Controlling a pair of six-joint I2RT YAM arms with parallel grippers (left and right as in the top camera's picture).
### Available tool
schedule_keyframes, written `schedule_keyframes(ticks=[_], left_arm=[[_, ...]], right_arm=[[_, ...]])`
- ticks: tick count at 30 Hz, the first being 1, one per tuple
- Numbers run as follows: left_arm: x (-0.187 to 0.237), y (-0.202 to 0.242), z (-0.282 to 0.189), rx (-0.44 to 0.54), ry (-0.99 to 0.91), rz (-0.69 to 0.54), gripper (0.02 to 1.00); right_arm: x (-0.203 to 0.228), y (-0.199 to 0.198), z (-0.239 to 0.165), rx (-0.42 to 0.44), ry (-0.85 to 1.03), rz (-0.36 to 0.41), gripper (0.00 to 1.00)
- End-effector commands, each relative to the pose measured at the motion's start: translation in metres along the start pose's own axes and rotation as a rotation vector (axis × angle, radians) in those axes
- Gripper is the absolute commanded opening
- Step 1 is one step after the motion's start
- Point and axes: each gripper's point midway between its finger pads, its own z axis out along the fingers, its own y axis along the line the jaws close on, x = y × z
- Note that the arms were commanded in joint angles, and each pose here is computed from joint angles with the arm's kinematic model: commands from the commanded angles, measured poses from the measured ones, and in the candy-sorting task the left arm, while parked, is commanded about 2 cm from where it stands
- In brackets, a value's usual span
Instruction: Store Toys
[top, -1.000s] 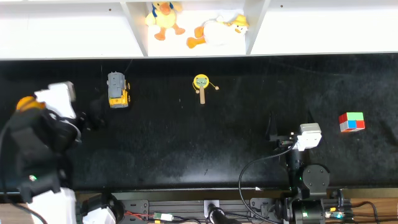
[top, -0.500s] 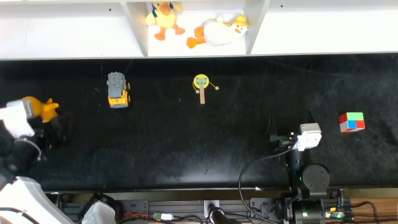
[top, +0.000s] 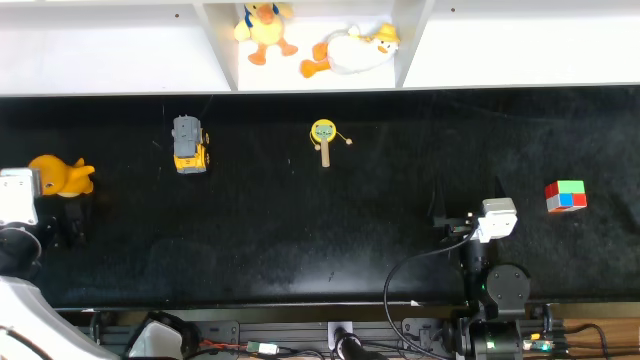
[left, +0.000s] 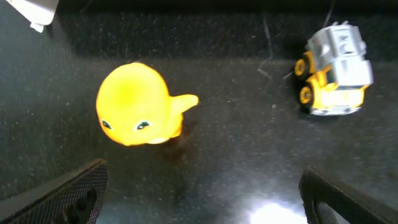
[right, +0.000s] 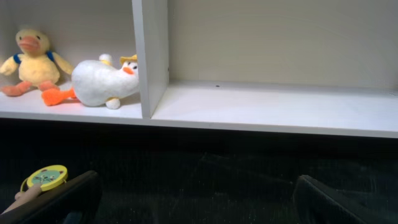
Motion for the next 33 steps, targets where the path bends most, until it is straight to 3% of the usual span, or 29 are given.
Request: schedule_keyframes(ticks=[1, 10, 23, 26, 31, 33], left_arm=[[0.001, 0.016, 0.011, -0.005, 0.015, 0.034, 0.996], [0.002, 0.051, 0.04, -0.047, 0.005, -0.029, 0.996], [0.001, 0.052, 0.09, 0.025, 0.0, -0.003, 0.998], [0.001, 0.052, 0.093, 0.03, 0.002, -0.001, 0.886], [0.003, 0.059, 0.097, 0.002, 0.01, -0.017, 0.411], [0.002, 0.06, 0.097, -0.001, 0.005, -0.029, 0.301]], right_arm=[[0.005, 0.002, 0.001, -0.01, 0.005, -0.003, 0.993], [0.005, 0.002, 0.001, -0.01, 0.005, -0.003, 0.996], [0.005, 0.002, 0.001, -0.01, 0.005, -0.003, 0.996], [0.005, 0.002, 0.001, -0.01, 0.005, -0.003, 0.996], [0.005, 0.002, 0.001, -0.01, 0.005, -0.003, 0.996], [0.005, 0.002, 0.001, -0.01, 0.005, -0.003, 0.996]])
